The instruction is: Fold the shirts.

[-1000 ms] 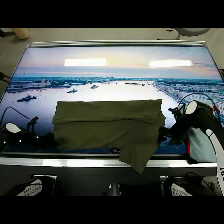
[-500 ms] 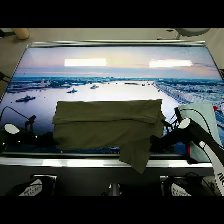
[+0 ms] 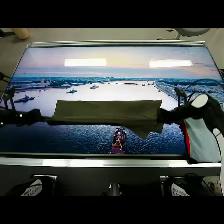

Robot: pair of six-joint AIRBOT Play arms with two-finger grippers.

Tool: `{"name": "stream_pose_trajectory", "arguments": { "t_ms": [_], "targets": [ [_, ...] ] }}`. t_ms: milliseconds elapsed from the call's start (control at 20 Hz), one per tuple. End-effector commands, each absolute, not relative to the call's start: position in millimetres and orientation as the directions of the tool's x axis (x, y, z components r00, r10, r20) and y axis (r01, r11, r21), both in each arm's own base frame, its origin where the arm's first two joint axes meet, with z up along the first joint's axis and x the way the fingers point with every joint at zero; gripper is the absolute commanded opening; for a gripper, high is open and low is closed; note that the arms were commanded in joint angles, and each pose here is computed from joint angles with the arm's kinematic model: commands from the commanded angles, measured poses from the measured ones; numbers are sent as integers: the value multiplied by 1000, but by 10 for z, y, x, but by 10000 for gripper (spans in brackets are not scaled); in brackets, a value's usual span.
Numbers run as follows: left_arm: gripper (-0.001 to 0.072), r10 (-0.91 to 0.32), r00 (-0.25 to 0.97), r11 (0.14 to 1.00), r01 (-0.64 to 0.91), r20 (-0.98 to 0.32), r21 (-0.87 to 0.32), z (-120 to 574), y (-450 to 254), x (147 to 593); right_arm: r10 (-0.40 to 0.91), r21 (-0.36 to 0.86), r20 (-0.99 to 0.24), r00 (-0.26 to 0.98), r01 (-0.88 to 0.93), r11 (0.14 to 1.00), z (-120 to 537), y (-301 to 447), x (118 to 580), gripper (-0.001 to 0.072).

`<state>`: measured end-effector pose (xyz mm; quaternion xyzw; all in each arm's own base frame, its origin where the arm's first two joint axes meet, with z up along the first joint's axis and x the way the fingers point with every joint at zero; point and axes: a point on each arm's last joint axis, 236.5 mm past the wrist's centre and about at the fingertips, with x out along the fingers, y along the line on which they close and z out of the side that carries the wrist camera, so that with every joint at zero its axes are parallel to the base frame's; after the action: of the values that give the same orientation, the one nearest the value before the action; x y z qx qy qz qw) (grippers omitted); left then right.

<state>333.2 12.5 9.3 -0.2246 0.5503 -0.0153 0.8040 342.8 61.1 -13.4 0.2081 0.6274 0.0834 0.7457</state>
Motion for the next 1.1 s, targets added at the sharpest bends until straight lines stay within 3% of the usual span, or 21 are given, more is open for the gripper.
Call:
{"name": "stream_pose_trajectory", "arguments": {
  "t_ms": [0,250,300,350,400,450,500,600,700,1000,1050],
  "targets": [
    [23,-320,418,876,-212,-850,-433,134,37,3931,394,462,-847,356,130,877,33,598,4300,21],
    [26,-398,266,816,-335,-878,-471,-496,-98,4417,406,490,-852,332,230,841,-471,637,4789,23],
    [110,-408,246,802,-364,-879,-474,-587,-122,4444,402,489,-854,330,247,837,-540,627,4807,26],
    [454,-428,229,790,-376,-875,-484,-646,-170,4444,401,488,-856,326,250,837,-572,624,4808,135],
    [720,-435,219,788,-378,-873,-487,-664,-184,4431,400,483,-857,326,237,843,-560,600,4803,506],
    [719,-431,214,801,-357,-877,-481,-655,-148,4411,399,464,-866,302,189,865,-519,546,4731,694],
    [718,-434,213,811,-331,-875,-483,-601,-115,4392,362,409,-895,259,154,900,-538,401,4610,720],
    [717,-444,206,830,-272,-872,-487,-446,-106,4315,278,296,-953,123,175,939,-691,37,4272,720],
    [717,-443,228,839,-236,-867,-490,-255,-152,4295,312,308,-950,7,189,933,-821,44,4026,720],
    [717,-448,288,865,-98,-846,-491,248,-556,4263,447,423,-893,-58,231,876,-1169,660,4049,717],
    [717,-455,281,868,-73,-845,-491,268,-668,4246,455,431,-889,-47,244,869,-1200,762,4092,650]
  ]
}}
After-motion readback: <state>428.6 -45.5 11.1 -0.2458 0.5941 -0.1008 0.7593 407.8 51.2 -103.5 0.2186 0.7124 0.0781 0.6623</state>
